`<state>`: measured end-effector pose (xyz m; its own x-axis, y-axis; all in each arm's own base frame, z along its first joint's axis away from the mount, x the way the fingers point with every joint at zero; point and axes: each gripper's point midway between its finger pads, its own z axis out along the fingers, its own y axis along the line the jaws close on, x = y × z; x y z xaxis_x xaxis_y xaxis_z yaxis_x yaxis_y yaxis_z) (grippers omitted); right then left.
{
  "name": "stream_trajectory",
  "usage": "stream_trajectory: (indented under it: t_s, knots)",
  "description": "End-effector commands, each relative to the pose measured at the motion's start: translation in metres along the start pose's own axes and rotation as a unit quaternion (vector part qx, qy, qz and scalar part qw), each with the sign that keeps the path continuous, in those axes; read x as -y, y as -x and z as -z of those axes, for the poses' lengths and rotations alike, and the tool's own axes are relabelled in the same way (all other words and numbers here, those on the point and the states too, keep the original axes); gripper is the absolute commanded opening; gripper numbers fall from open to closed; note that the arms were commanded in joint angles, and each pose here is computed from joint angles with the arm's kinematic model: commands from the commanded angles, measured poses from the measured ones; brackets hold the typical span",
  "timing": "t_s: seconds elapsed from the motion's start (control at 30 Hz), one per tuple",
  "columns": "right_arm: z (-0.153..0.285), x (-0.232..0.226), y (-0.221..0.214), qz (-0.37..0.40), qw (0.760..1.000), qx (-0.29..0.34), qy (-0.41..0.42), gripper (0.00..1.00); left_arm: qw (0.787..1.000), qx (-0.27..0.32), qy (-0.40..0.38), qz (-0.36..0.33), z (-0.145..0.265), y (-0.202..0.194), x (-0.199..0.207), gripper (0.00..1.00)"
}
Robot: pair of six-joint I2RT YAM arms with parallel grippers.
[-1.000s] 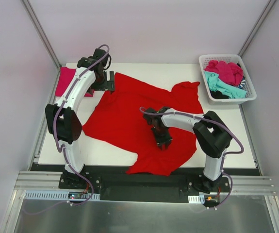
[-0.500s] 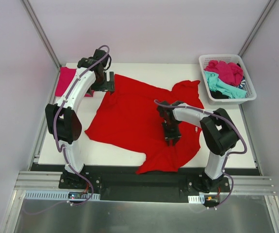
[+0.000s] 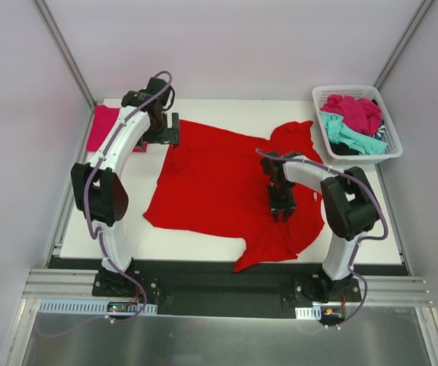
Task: Fold and stack the t-shirts
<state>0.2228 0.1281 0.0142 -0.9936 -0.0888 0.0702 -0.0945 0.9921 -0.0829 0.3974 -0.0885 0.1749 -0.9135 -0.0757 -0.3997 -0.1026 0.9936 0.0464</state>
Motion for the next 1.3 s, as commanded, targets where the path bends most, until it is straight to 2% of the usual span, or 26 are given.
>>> stream_trajectory:
  t_s: [0.0, 0.13, 0.47, 0.57, 0.67, 0.87, 1.03, 1.27]
  knots:
    - [0.003, 0.015, 0.010, -0.001, 0.999, 0.016, -0.030, 0.32, 1.000, 0.016, -0.002, -0.003, 0.023, -0.001, -0.009, 0.99]
    - [0.015, 0.020, 0.017, -0.003, 0.999, 0.036, -0.040, 0.32, 1.000, 0.011, -0.007, 0.000, 0.023, -0.005, -0.008, 0.99]
    - [0.015, 0.044, 0.032, -0.017, 0.998, 0.037, -0.051, 0.32, 1.000, 0.010, -0.004, -0.002, 0.027, -0.012, -0.012, 0.99]
    - [0.022, 0.037, 0.033, -0.019, 0.999, 0.040, -0.031, 0.31, 1.000, 0.002, -0.018, -0.003, 0.027, -0.017, -0.006, 0.99]
    - [0.042, 0.025, 0.028, -0.015, 0.998, 0.059, -0.008, 0.31, 0.999, -0.010, -0.040, -0.016, 0.030, -0.031, 0.013, 0.99]
    - [0.083, 0.011, 0.015, -0.015, 0.994, 0.107, 0.017, 0.33, 0.992, -0.054, -0.061, -0.097, 0.027, -0.084, 0.054, 0.99]
    - [0.083, -0.006, -0.013, 0.002, 0.994, 0.107, 0.022, 0.33, 0.985, -0.076, -0.065, -0.141, 0.025, -0.124, 0.069, 0.99]
    - [0.064, -0.015, -0.042, 0.004, 0.995, 0.101, 0.017, 0.33, 0.984, -0.091, -0.058, -0.141, 0.020, -0.160, 0.058, 0.99]
